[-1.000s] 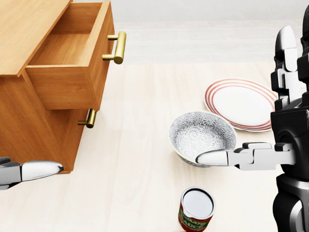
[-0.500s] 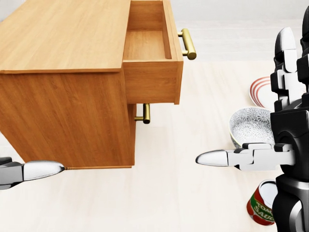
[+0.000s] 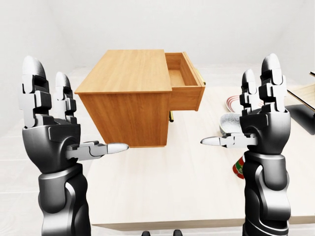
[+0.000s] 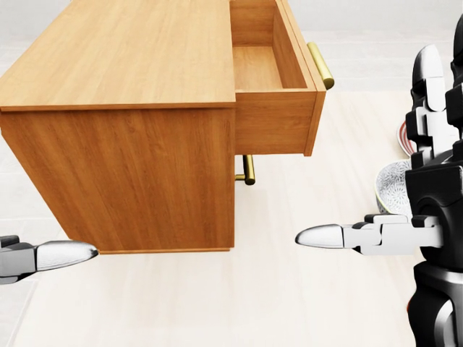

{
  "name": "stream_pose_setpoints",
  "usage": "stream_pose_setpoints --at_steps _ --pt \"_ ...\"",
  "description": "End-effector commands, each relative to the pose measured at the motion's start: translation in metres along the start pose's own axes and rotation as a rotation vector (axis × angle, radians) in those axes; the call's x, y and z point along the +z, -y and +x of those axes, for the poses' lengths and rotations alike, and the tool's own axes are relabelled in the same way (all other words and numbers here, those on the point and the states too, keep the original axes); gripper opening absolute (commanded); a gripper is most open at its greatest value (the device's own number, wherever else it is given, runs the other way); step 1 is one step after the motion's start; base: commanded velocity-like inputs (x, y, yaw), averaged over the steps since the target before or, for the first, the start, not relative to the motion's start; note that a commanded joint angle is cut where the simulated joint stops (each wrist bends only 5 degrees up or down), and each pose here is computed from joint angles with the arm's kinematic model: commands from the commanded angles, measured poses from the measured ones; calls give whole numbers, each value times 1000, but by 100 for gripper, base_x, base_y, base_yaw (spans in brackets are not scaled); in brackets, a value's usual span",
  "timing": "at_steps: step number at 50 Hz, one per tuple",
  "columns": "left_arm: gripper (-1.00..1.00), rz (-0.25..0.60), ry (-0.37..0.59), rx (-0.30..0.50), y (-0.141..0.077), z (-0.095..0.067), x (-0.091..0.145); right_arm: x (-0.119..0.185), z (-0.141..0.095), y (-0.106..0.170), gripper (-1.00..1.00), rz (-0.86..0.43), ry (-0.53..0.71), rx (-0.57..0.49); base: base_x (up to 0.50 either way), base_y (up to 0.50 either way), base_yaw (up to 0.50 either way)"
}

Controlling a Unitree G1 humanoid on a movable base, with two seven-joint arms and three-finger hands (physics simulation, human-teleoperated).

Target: Close the top drawer of the cabinet.

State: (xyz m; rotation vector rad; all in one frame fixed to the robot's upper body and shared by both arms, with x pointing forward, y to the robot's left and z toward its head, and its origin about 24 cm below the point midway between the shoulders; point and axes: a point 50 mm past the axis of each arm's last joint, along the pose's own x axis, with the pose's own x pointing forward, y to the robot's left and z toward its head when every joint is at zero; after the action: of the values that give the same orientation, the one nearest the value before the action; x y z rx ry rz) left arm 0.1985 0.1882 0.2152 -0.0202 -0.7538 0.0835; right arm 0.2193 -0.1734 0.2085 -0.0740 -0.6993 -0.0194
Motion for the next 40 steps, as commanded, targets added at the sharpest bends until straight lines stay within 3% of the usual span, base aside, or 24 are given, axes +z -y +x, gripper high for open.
stream_pose_setpoints --at_steps 1,13,23,32,40 --pt "100 -2 -5 -2 1 0 -1 -1 0 1 100 11 -5 -1 24 0 0" --pt "100 -3 -13 -4 1 -1 -3 -4 -1 -1 100 -13 -20 10 22 -31 0" --pt "100 -1 -22 -3 1 -1 -5 -4 -2 0 100 -1 -23 3 1 0 0" --pt "100 -4 -18 -2 1 -1 -4 -7 -2 -1 100 -7 -36 8 6 -38 0" --pt "100 -5 -18 -1 1 -1 -4 -7 -3 -3 100 -19 -39 26 0 0 0"
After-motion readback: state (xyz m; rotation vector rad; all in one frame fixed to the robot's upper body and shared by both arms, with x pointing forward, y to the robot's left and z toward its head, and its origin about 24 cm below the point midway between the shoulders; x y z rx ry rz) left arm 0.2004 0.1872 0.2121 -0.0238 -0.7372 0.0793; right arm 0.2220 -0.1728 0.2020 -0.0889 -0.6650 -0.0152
